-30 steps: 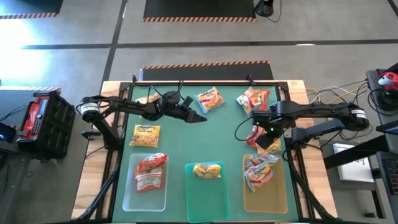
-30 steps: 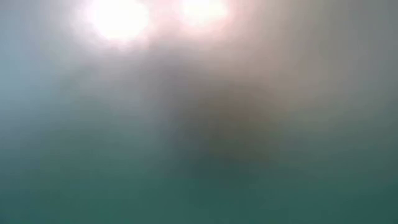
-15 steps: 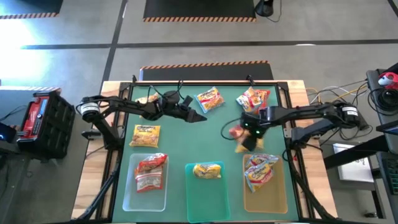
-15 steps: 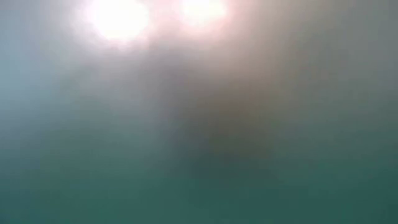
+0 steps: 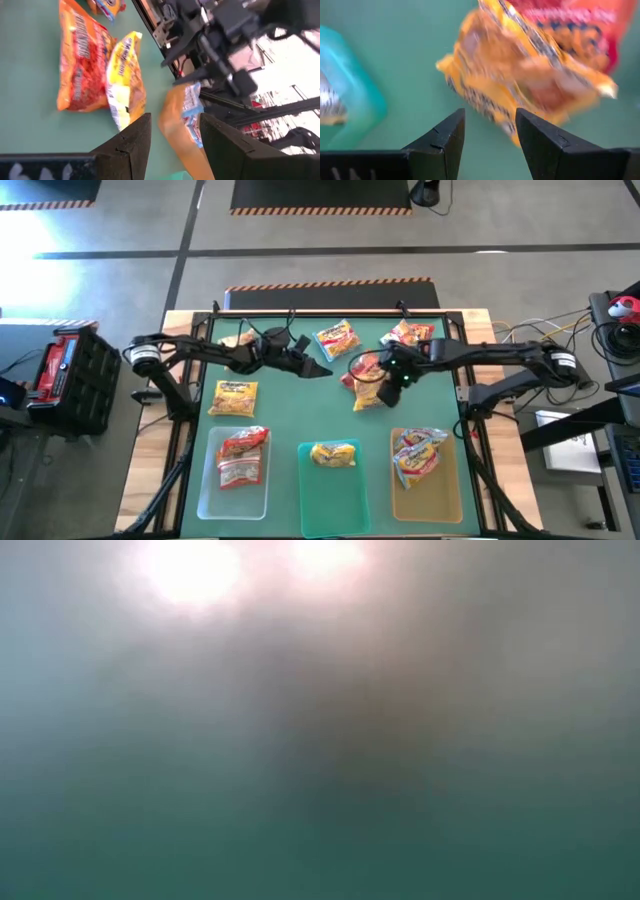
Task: Sort Maruchan noodles
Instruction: Put the yellow noodle pack into green bin
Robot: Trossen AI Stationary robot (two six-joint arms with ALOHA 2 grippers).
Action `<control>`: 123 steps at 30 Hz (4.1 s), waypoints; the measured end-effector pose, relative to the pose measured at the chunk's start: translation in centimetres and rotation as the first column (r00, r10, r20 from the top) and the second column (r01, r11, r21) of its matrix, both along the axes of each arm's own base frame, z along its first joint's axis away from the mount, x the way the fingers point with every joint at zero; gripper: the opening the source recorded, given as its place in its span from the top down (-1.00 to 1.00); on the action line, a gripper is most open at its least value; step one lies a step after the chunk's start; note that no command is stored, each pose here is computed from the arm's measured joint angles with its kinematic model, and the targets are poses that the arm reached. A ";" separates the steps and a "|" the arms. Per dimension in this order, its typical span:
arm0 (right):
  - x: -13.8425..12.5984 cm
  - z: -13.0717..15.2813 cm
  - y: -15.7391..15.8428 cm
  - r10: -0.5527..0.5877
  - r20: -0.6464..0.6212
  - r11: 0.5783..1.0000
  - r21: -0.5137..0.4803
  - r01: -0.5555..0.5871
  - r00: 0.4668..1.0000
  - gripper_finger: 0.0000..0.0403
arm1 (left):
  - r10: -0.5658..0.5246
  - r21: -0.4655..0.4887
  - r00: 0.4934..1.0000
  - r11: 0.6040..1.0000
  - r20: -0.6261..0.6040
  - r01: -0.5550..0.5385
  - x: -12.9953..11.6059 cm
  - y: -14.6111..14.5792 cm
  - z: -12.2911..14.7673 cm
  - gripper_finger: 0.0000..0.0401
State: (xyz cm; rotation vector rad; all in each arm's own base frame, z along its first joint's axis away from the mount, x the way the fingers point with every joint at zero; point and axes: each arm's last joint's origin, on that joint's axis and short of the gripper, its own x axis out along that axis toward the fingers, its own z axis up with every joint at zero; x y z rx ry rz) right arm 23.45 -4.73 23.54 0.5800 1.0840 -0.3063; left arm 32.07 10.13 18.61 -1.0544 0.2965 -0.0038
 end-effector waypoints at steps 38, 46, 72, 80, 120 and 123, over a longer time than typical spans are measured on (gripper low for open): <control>2.4 -8.1 -0.2 -0.003 -0.003 0.983 0.186 0.003 1.000 0.21 | -0.065 -0.171 0.991 0.984 -0.115 0.045 3.5 -1.3 -6.4 0.25; 2.9 -2.8 -0.5 0.404 0.151 0.914 -0.025 -0.405 0.902 0.21 | -0.094 -0.180 0.990 0.981 -0.110 0.073 3.7 -2.2 -6.3 0.25; 6.5 -7.7 -1.3 0.607 -0.155 0.748 -0.221 -0.626 0.779 0.21 | -0.263 -0.206 0.965 0.945 -0.010 0.255 2.8 -4.5 -2.2 0.25; 7.6 -8.2 -1.2 0.252 0.005 0.968 0.014 -0.252 0.968 0.21 | -0.171 -0.243 0.975 0.961 -0.143 0.133 0.7 -5.3 -3.4 0.25; 11.6 -9.7 -1.9 0.503 0.209 0.864 -0.152 -0.480 0.839 0.21 | 0.262 -0.130 0.884 0.934 -0.387 -0.333 -3.6 -8.0 -6.1 0.25; 11.7 -10.2 -1.9 0.434 0.221 0.900 -0.080 -0.428 0.873 0.21 | 0.315 -0.094 0.869 0.922 -0.382 -0.376 -3.6 -8.2 -6.1 0.25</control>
